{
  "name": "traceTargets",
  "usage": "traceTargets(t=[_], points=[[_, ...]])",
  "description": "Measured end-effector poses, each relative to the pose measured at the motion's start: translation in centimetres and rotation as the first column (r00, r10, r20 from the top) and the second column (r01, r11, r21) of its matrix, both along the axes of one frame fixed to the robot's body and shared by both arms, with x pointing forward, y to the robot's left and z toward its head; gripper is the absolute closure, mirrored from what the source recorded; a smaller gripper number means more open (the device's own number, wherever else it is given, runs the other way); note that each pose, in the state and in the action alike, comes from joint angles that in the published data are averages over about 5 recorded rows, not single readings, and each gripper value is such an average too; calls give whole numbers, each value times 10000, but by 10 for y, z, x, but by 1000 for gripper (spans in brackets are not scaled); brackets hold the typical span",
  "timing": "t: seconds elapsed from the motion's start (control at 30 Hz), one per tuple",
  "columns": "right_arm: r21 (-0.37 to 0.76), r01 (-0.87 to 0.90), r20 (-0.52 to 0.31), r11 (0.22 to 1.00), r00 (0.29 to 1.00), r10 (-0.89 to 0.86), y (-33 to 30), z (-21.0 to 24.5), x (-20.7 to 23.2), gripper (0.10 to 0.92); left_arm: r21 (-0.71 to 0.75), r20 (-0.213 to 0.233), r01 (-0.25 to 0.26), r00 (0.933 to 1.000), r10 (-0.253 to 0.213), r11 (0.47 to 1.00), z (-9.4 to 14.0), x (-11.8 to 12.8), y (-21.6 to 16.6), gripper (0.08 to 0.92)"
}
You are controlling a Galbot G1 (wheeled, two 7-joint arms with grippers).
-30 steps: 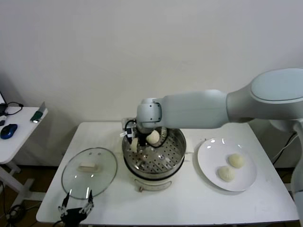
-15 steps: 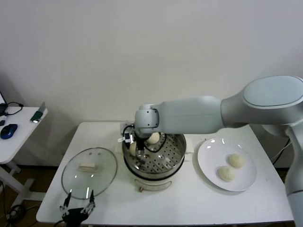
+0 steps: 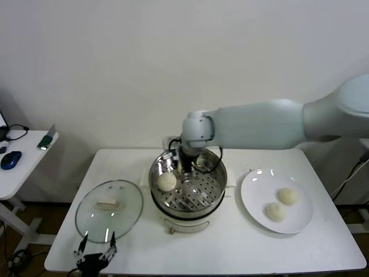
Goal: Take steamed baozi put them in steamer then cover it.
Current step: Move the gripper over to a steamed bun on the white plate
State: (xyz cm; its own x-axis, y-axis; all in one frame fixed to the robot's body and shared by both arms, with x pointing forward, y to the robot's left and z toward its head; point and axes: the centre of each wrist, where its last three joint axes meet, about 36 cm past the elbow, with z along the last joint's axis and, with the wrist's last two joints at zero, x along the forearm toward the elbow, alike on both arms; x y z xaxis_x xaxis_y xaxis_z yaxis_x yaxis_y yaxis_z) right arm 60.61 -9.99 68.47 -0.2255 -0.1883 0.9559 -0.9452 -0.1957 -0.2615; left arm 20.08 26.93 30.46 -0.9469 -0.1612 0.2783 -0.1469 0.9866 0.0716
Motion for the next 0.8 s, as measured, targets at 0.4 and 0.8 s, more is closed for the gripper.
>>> traceTargets(t=[0.4,0.8], points=[[-1027,1022,-528,9895,9927,-1080,-192,12,-19,200,-31,-30,48,10000,-48,10000,-1,1,0,177],[-1283,1706,-1327,9770,9733,-1874,-274,-89,-38,200,68,-17,-79,10000,79,9999,1,-1,4,177]])
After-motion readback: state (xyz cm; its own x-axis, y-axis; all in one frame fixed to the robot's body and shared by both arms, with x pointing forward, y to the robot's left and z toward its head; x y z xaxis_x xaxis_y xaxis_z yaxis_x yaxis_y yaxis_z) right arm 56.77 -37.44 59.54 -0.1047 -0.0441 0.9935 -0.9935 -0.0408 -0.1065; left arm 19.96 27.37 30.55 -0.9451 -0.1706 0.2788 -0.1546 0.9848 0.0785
